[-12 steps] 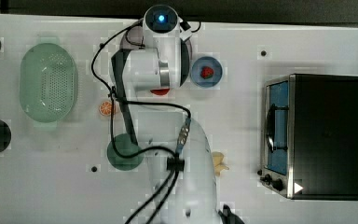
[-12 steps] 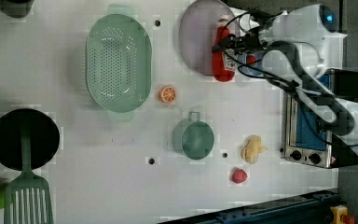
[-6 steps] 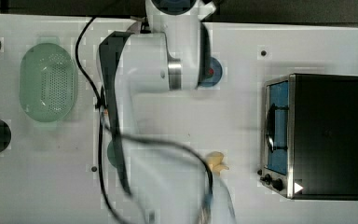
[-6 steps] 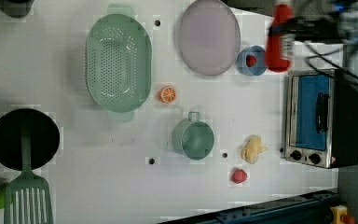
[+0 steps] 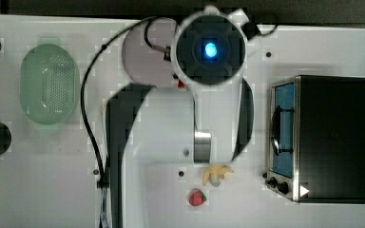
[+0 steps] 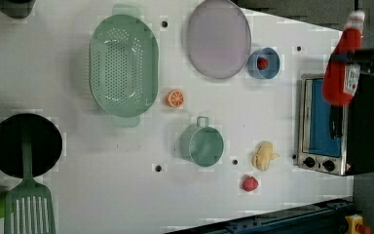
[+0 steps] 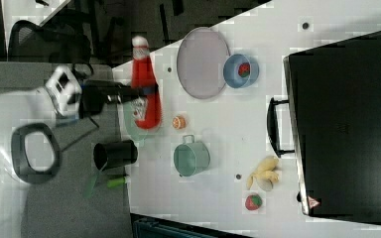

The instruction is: Pick ketchup from plate and place it on table.

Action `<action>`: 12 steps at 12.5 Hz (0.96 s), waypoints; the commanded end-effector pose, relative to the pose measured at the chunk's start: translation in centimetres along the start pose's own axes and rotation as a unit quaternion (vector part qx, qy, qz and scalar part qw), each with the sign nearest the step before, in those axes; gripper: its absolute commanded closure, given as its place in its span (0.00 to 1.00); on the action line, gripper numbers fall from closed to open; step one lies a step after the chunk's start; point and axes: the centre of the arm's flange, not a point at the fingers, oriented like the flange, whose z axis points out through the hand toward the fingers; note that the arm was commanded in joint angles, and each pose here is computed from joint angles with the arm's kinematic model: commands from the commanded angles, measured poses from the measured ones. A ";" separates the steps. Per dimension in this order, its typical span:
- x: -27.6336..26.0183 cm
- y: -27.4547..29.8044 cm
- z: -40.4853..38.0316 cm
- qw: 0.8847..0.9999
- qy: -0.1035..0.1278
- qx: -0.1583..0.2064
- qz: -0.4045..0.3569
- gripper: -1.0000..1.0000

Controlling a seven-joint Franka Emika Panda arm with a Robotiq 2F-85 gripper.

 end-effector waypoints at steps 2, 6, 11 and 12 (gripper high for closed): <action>-5.5 3.0 8.2 0.996 -0.086 -0.016 0.005 0.41; -9.2 3.9 13.8 0.997 -0.081 -0.011 0.010 0.41; -12.5 4.0 21.9 0.993 -0.121 -0.008 0.008 0.41; -12.8 3.9 23.4 0.992 -0.128 -0.007 0.008 0.41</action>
